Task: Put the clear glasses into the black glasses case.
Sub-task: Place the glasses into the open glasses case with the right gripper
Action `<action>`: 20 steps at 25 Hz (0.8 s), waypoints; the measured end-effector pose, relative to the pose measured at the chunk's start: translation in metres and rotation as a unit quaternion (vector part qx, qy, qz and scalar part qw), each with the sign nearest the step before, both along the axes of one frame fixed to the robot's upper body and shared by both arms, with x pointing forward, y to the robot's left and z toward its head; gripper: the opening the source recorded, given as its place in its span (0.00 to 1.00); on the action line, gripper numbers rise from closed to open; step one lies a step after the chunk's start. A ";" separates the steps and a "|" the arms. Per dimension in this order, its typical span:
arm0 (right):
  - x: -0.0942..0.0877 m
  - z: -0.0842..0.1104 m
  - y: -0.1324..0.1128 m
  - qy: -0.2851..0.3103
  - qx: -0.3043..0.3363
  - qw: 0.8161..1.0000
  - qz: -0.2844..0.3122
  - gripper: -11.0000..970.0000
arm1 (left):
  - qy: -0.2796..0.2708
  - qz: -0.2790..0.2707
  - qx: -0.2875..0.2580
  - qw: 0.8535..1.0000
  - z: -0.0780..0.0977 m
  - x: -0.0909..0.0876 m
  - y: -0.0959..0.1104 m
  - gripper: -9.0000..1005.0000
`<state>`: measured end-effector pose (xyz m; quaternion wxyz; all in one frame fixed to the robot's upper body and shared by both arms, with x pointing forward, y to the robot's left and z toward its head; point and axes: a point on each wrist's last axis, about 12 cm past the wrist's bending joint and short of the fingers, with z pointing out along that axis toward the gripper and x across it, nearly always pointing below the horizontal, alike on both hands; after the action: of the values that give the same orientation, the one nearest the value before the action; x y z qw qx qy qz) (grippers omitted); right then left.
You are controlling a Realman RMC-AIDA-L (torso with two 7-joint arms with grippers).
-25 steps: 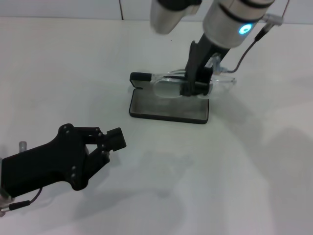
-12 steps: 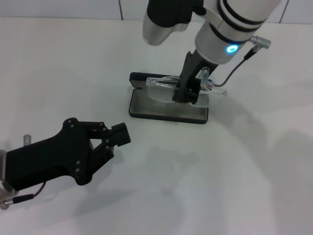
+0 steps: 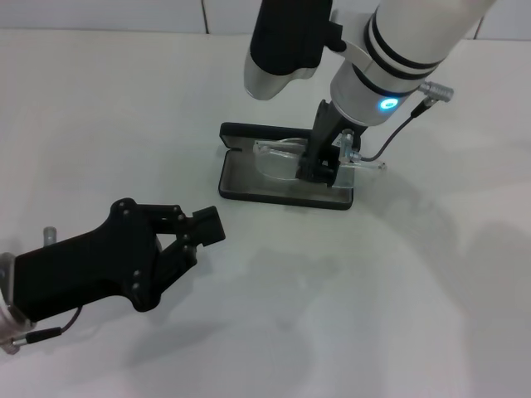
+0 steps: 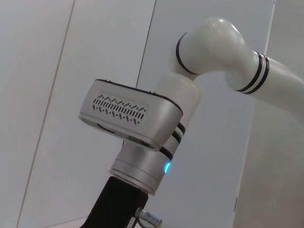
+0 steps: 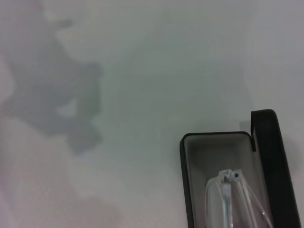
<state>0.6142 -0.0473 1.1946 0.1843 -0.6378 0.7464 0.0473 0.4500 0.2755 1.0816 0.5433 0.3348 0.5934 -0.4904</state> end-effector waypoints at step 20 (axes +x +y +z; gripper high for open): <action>0.003 -0.016 0.001 -0.004 0.019 1.000 -0.020 0.13 | 0.003 0.000 -0.003 1.000 -0.001 0.001 -0.003 0.09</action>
<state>0.6174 -0.0464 1.1782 0.2004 -0.6193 0.7572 0.0554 0.4506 0.2728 1.0803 0.5429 0.3314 0.5933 -0.4933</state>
